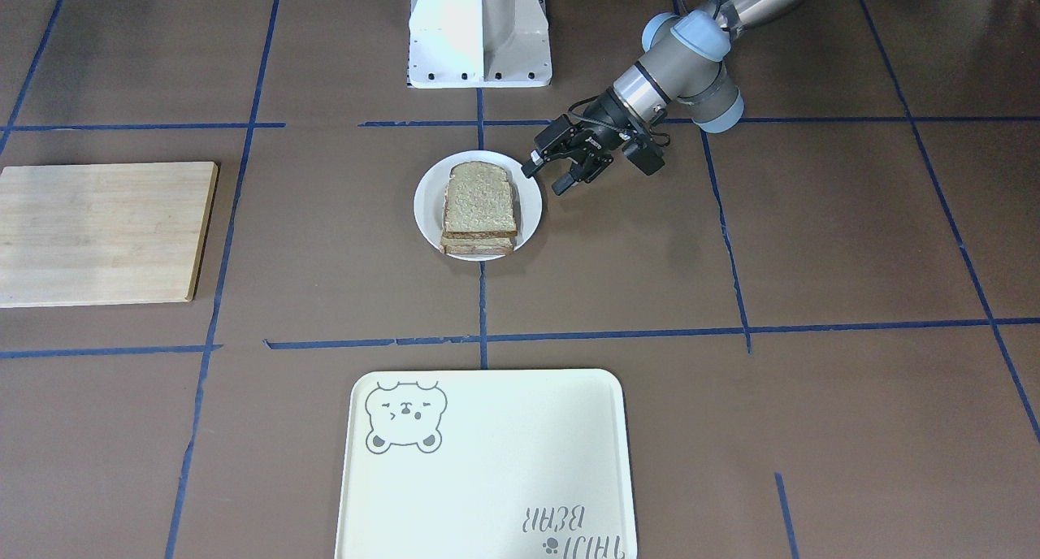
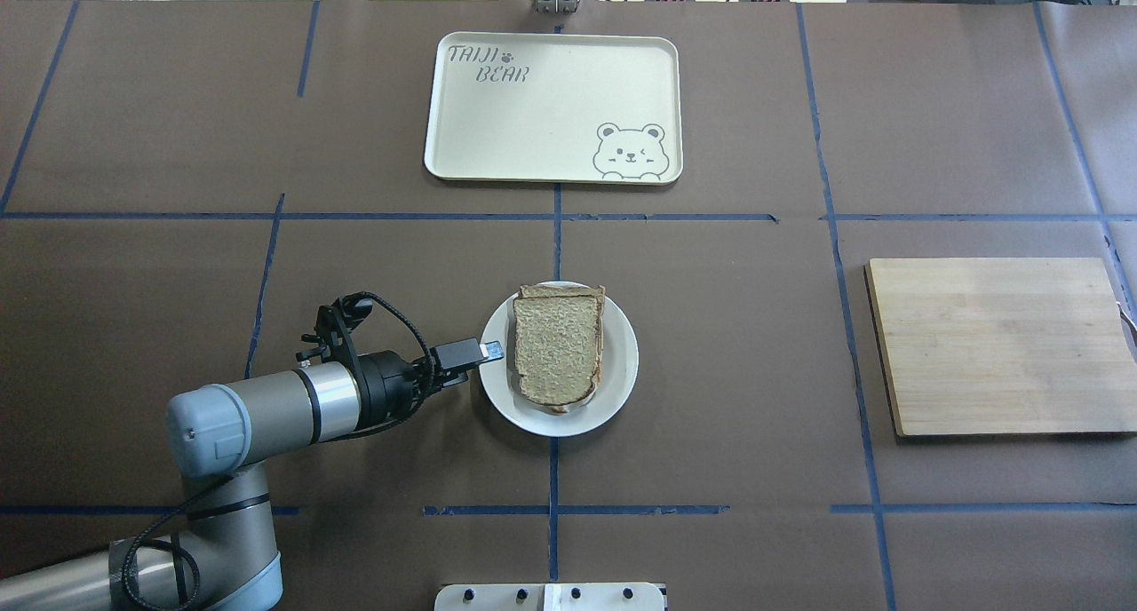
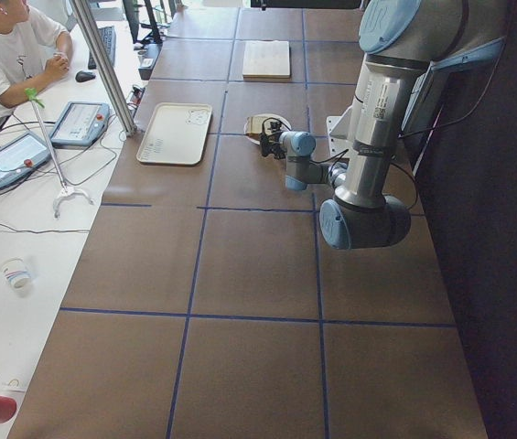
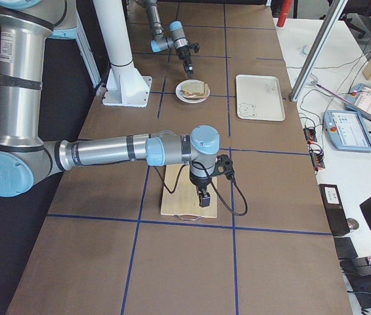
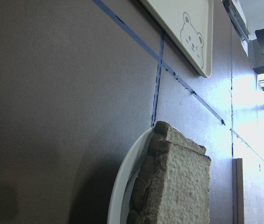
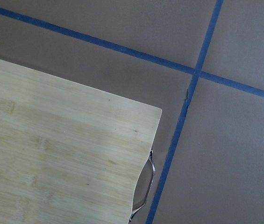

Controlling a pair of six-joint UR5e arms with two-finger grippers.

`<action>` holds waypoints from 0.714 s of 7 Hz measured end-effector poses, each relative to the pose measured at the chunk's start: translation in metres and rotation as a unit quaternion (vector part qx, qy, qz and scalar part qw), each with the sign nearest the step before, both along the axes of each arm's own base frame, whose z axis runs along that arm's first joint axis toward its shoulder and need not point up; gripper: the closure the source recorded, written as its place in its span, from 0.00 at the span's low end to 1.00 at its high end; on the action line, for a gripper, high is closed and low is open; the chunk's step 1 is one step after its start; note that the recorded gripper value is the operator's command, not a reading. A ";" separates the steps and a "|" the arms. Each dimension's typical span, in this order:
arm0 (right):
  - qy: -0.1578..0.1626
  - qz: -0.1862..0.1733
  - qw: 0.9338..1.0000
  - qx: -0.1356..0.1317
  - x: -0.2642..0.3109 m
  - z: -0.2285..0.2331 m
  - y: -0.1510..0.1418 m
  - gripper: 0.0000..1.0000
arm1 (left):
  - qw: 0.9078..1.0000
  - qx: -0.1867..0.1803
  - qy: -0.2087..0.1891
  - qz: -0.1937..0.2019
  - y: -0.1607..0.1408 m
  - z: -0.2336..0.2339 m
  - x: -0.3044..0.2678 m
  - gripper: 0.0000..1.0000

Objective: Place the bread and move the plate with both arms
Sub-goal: 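Reach the left gripper to the white plate rim and grip it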

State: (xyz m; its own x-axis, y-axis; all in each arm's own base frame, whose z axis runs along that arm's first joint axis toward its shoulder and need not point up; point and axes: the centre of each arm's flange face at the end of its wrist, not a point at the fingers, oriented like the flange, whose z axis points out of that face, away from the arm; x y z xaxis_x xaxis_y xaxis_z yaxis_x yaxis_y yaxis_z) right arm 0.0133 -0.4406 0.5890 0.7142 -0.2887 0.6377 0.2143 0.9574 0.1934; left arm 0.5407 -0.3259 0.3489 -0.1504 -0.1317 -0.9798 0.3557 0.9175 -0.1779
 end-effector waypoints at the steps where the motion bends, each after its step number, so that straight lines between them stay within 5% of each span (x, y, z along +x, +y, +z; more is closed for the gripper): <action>1: 0.000 0.001 1.000 0.000 0.000 0.000 0.000 0.00 | 1.000 -0.002 -0.005 0.002 0.000 0.002 0.012 0.25; 3: 0.000 0.002 1.000 0.000 0.000 -0.001 0.000 0.00 | 1.000 -0.003 -0.006 0.005 0.000 0.003 0.023 0.73; 4: 0.000 0.002 1.000 0.000 0.000 -0.001 0.000 0.00 | 1.000 -0.003 -0.006 0.005 0.000 0.002 0.024 0.86; 5: 0.000 0.002 1.000 0.000 0.000 -0.001 0.000 0.00 | 1.000 -0.003 -0.007 0.005 0.000 0.003 0.025 0.87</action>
